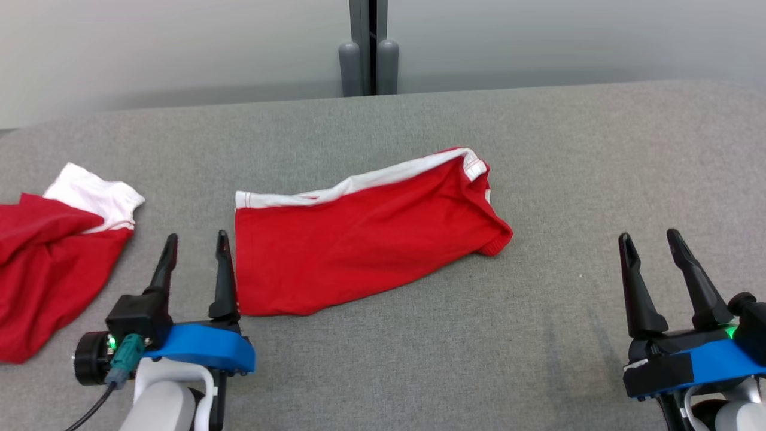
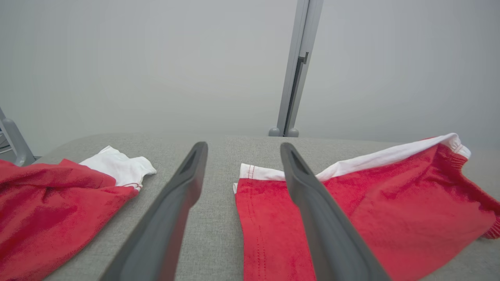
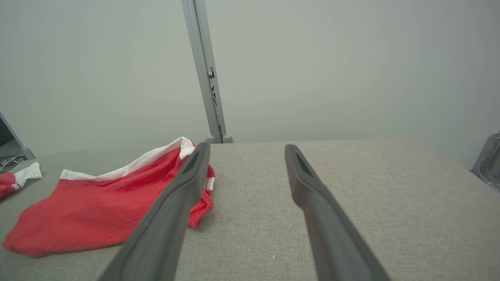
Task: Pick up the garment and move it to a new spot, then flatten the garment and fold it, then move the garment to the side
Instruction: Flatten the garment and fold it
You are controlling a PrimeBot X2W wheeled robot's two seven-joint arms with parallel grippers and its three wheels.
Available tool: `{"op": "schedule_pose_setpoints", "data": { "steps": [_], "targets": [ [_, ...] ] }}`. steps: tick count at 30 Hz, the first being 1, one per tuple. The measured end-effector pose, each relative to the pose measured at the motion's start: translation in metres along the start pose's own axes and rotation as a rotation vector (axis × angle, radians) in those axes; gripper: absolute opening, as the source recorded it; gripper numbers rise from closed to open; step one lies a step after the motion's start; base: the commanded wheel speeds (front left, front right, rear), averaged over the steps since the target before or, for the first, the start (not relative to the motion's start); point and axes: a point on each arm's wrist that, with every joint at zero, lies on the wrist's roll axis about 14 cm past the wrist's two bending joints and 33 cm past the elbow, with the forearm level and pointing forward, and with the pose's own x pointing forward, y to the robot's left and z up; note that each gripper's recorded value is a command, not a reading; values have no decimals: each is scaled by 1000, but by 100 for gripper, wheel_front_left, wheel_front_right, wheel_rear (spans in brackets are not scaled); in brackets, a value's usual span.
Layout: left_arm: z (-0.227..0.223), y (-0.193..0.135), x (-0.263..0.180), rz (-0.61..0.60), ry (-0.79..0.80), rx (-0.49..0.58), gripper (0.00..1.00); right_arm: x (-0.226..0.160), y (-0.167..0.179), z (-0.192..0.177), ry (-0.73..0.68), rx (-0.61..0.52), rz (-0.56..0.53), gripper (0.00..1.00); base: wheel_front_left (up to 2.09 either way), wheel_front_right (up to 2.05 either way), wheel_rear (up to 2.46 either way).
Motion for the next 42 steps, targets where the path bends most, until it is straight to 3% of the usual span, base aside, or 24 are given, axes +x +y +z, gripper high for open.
{"op": "schedule_pose_setpoints", "data": {
  "steps": [8, 23, 31, 42],
  "targets": [
    [28, 14, -23, 8, -97, 84, 100, -11, -3, 5, 20, -12, -11, 100, 0, 0, 0],
    [29, 19, -33, 12, -92, 91, 100, -10, -7, -3, 67, -19, -18, 100, 0, 0, 0],
    [30, 10, -11, -13, -105, 95, 100, 27, 10, -41, 173, -1, 63, 100, 0, 0, 0],
    [8, 12, 15, -5, -72, 82, 100, 95, 62, -131, 406, 64, 209, 100, 0, 0, 0]
  ]
}}
